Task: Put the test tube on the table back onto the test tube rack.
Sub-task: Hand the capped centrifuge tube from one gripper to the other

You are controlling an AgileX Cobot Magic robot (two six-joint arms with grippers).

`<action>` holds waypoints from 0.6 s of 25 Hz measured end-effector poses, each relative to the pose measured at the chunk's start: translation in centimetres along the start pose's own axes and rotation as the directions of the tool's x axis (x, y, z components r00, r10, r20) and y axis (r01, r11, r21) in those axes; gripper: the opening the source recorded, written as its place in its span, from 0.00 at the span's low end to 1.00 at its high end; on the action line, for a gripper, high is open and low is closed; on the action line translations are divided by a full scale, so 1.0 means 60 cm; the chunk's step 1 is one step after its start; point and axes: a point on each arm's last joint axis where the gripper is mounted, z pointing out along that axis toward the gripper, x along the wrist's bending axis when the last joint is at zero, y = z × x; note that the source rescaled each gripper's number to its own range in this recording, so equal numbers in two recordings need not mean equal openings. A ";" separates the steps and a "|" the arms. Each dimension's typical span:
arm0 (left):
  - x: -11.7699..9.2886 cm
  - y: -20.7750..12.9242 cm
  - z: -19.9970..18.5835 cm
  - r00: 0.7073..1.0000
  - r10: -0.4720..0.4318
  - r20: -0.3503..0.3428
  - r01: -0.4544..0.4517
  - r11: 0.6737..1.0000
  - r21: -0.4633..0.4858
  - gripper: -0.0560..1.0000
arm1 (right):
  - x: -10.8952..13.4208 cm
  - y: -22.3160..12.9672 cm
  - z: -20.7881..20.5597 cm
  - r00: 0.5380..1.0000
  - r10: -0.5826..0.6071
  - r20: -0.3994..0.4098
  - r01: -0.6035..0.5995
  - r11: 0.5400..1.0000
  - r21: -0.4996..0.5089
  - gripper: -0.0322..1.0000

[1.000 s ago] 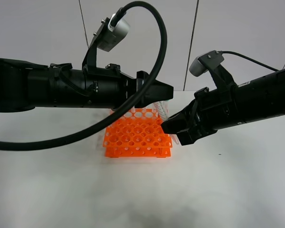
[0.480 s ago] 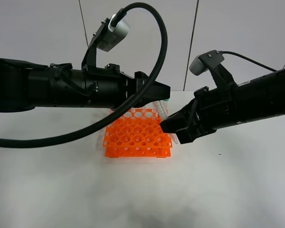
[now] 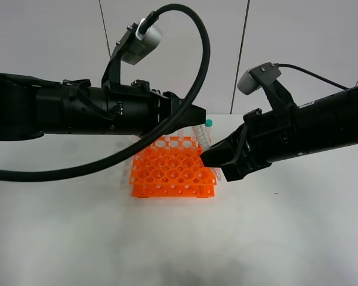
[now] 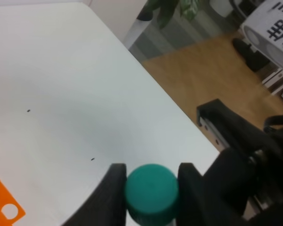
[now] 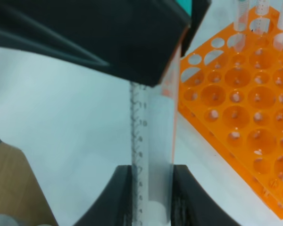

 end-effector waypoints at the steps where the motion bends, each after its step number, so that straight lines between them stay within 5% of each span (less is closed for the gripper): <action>1: 0.000 0.000 0.000 1.000 -0.002 0.000 0.002 1.000 0.000 0.06 | 0.000 0.000 0.000 1.000 0.000 0.000 0.000 1.000 0.000 0.06; 7: 0.000 0.000 0.000 1.000 -0.003 0.000 0.003 1.000 -0.001 0.06 | -0.001 0.000 0.000 1.000 -0.001 0.004 0.001 1.000 -0.003 0.11; 9: -0.001 0.000 0.000 1.000 -0.003 0.008 0.003 1.000 0.001 0.06 | -0.003 0.002 0.000 1.000 -0.001 0.018 0.001 1.000 -0.012 0.37; 11: -0.001 0.000 0.000 1.000 -0.003 0.009 0.003 1.000 0.001 0.06 | -0.003 0.002 0.000 1.000 -0.001 0.023 0.001 1.000 -0.015 0.74; 13: -0.001 0.000 0.000 1.000 -0.003 0.008 0.003 1.000 0.001 0.06 | -0.004 0.002 0.000 1.000 -0.008 0.026 0.008 1.000 -0.011 0.90; 15: -0.001 0.000 0.000 1.000 -0.003 0.008 0.003 1.000 0.001 0.06 | -0.002 0.004 -0.002 1.000 -0.017 0.019 0.016 1.000 0.009 0.97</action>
